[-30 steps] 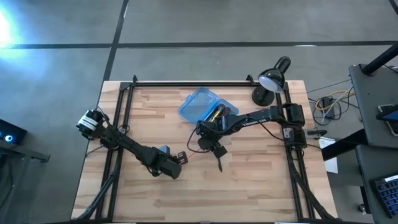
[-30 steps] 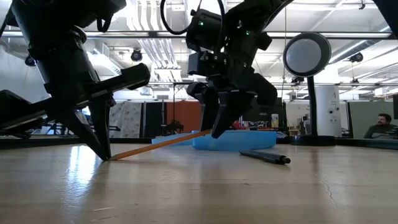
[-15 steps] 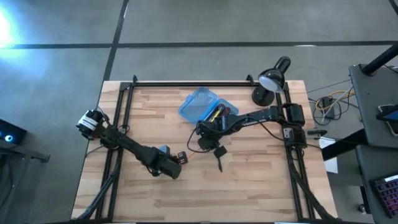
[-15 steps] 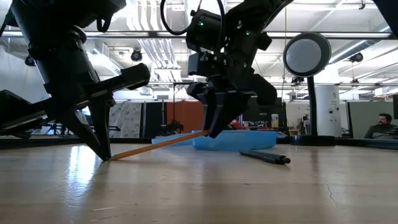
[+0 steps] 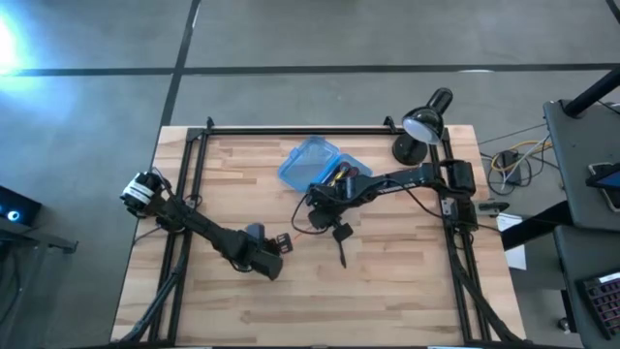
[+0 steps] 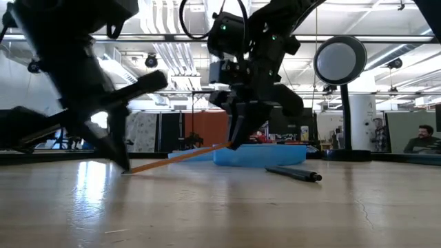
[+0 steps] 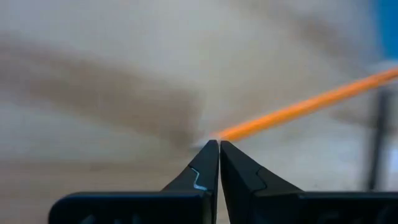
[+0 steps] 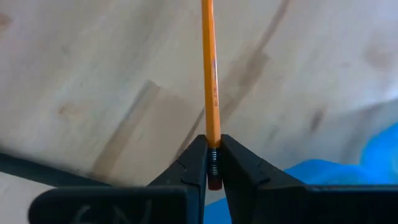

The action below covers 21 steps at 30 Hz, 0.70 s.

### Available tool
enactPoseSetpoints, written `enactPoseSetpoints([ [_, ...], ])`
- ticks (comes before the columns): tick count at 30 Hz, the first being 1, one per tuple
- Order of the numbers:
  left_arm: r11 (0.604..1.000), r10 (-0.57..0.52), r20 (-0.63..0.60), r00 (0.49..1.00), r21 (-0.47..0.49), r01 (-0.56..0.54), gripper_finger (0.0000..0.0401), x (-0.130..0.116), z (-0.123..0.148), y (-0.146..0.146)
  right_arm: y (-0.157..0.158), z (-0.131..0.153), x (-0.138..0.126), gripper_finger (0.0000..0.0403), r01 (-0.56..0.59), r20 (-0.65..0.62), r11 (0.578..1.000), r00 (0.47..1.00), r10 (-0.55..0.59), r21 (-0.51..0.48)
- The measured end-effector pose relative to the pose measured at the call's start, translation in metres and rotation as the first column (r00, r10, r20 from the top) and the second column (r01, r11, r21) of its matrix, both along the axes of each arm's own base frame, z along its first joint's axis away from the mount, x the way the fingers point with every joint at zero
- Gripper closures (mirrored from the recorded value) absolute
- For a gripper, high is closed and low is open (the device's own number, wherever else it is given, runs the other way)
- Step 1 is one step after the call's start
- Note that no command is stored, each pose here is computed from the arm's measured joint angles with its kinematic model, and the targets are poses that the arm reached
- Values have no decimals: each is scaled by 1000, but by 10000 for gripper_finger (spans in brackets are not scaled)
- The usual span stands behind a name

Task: Pick & place school supplies into a supply box
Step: Put the orange pencil into the blue supply box

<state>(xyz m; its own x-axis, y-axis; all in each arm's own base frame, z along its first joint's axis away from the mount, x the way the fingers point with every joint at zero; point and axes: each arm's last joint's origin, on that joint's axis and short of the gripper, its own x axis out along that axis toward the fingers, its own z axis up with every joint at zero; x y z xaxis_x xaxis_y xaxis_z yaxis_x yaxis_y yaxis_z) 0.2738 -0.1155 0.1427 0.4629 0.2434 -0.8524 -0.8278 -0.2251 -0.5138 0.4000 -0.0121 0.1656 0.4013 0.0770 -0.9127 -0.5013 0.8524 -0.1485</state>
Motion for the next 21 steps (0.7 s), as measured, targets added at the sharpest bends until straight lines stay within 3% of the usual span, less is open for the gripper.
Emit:
enactPoseSetpoints([
  [3,995,11,66,998,97,-17,401,6,26,-3,-1,14,-3,374,17,30,999,999,-16,-28],
  [8,969,23,22,999,247,-28,401,8,67,-4,-13,47,-16,375,87,80,996,993,-84,-33],
  [12,935,34,14,999,354,-37,401,9,104,-4,-32,78,-38,375,178,103,978,981,-167,-112],
  [17,903,33,14,999,429,-35,401,9,121,-2,-75,91,-80,375,265,88,939,964,-252,-220],
  [21,897,50,46,998,437,-65,401,11,120,-2,-108,78,-112,375,315,45,913,948,-315,-261],
])
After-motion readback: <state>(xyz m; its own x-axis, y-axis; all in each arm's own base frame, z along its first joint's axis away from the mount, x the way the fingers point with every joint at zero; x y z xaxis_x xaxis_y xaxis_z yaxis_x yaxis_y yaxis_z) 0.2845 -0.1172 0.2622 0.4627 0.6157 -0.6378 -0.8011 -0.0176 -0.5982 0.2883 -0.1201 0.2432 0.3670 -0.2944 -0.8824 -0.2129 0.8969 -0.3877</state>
